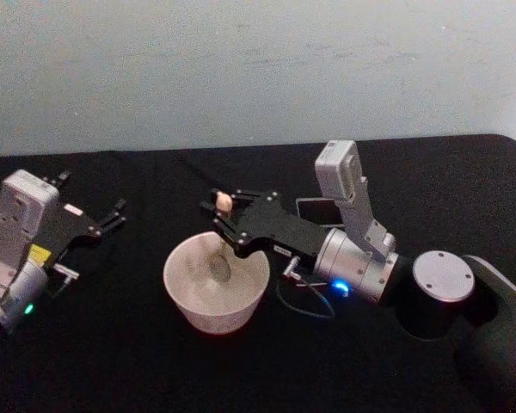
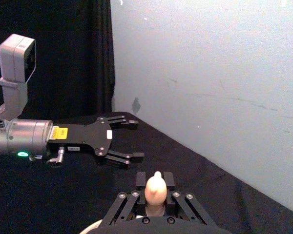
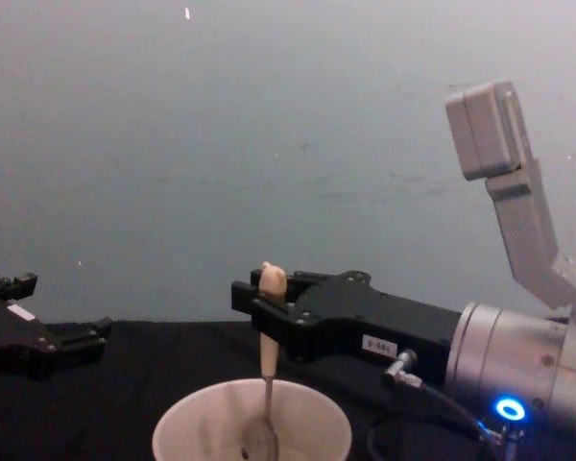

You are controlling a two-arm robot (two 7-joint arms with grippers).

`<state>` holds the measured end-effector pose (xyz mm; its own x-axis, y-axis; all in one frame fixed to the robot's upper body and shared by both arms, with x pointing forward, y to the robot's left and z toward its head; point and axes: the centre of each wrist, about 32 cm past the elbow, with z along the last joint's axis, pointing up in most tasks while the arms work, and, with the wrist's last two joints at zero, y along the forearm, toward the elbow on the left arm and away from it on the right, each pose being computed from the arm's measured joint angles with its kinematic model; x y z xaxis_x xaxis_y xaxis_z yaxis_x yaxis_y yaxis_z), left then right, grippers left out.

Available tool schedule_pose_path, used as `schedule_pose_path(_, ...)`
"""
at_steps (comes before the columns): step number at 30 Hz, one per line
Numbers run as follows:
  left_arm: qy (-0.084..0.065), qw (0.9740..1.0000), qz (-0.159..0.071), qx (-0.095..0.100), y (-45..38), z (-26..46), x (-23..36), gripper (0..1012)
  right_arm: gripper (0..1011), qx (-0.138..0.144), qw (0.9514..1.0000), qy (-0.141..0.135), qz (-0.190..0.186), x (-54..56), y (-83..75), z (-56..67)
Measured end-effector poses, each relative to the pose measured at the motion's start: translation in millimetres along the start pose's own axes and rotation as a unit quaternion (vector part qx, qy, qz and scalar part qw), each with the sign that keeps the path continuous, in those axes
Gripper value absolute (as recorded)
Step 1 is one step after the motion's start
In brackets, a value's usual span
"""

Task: Pick up the stirring spoon with one hand, stir inside the cup, then place it back in its original position.

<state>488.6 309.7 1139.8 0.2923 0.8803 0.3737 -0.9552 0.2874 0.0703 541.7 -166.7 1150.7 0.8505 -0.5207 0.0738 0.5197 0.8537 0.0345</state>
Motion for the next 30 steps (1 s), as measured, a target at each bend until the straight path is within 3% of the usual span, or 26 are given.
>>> schedule_pose_path(10, 0.000, 1.0000, 0.000, 0.000, 0.0, 0.0, 0.0, 1001, 211, 0.000, 0.9999, -0.004, -0.012, 3.6, -14.5, 2.5)
schedule_pose_path(20, 0.000, 1.0000, 0.000, 0.000, 0.0, 0.0, 0.0, 1001, 211, -0.002, 0.9999, 0.011, 0.012, -10.9, -39.1, 6.3)
schedule_pose_path(30, 0.000, 1.0000, 0.000, 0.000, 0.0, 0.0, 0.0, 1001, 211, -0.003, 0.9993, 0.018, 0.034, -24.2, -31.1, 3.3)
